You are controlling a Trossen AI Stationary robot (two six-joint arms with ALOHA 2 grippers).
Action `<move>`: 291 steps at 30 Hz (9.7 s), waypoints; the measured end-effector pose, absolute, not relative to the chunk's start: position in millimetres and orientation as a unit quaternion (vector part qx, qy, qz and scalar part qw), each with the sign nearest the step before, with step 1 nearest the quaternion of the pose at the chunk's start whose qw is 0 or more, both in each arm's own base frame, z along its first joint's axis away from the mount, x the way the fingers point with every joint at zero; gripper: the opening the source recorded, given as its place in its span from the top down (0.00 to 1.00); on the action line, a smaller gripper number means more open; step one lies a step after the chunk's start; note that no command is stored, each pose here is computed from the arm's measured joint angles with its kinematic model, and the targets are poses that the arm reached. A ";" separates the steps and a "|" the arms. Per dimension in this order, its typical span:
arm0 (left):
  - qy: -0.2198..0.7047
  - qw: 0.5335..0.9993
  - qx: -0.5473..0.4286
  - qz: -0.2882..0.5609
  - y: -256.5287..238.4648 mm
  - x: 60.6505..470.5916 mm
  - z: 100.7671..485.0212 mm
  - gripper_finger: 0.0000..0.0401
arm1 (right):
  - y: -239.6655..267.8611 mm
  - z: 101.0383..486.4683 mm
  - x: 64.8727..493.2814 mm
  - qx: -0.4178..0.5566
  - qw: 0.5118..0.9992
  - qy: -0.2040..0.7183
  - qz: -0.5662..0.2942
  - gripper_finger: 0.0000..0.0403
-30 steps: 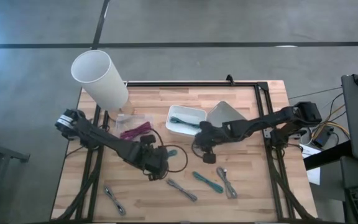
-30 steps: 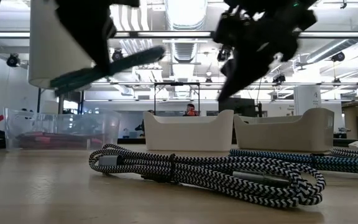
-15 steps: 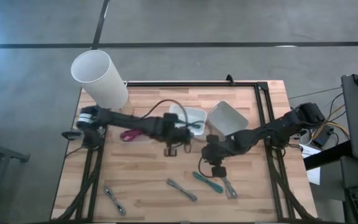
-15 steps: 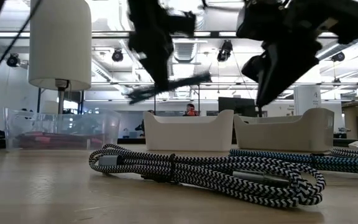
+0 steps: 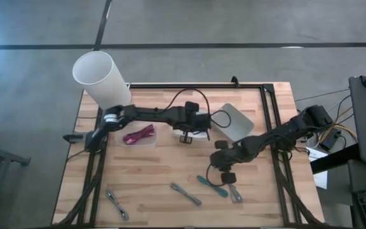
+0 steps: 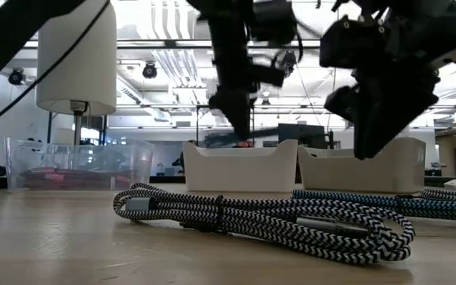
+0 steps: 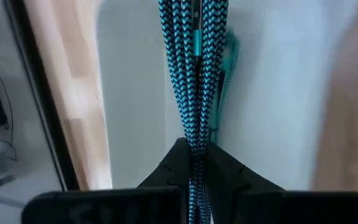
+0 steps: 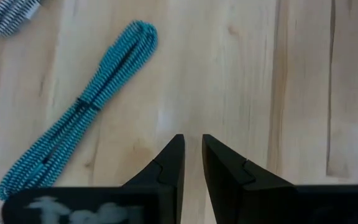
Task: Pick & Place USB Port
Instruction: Put the left blue patterned charger cable into the white bin, then put the blue patterned charger cable into the white bin, then put the right black patterned charger cable into the gray bin
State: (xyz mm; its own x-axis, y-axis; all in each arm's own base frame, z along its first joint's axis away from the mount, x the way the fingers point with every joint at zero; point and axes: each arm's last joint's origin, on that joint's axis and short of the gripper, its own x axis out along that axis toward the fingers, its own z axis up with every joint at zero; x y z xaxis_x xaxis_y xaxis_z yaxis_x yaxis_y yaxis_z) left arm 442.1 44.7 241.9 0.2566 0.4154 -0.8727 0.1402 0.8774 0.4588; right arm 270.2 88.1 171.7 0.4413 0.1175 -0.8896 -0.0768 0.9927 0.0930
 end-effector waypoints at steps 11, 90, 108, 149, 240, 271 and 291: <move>0.695 0.687 0.194 0.089 72.4 439.7 186.6 0.91 | 86.1 163.9 265.9 0.036 0.845 0.531 0.045 0.87; 0.604 0.773 0.165 0.105 -99.6 356.8 296.3 0.70 | 155.1 137.0 282.9 0.177 0.835 0.520 0.023 0.87; 0.608 0.774 0.117 0.133 -104.7 354.1 282.3 0.70 | 155.8 166.6 283.1 0.114 0.782 0.613 -0.003 0.86; 0.593 0.787 0.111 0.129 -108.1 357.2 282.9 0.70 | 151.6 136.5 288.7 0.075 0.793 0.599 -0.075 0.61; 0.276 0.948 -0.039 0.154 -66.2 240.3 228.0 0.70 | -56.8 199.2 418.6 -0.084 0.850 0.511 -0.091 0.63; 0.251 0.951 -0.080 0.165 -73.1 261.3 202.5 0.70 | 58.3 233.5 246.7 0.148 0.853 0.487 -0.119 0.69; 0.187 0.961 -0.078 0.187 -72.1 270.1 219.1 0.70 | 121.5 184.0 198.3 0.350 0.723 0.561 -0.200 0.61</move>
State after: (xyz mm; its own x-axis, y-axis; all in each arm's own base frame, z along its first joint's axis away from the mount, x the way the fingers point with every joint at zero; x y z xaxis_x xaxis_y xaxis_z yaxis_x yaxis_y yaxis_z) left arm 270.1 -72.1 219.1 0.8606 0.3299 -0.3881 -0.3882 0.9181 -0.0804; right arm 198.3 121.5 184.0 0.2910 0.1028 -0.9512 0.6826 0.6742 0.2818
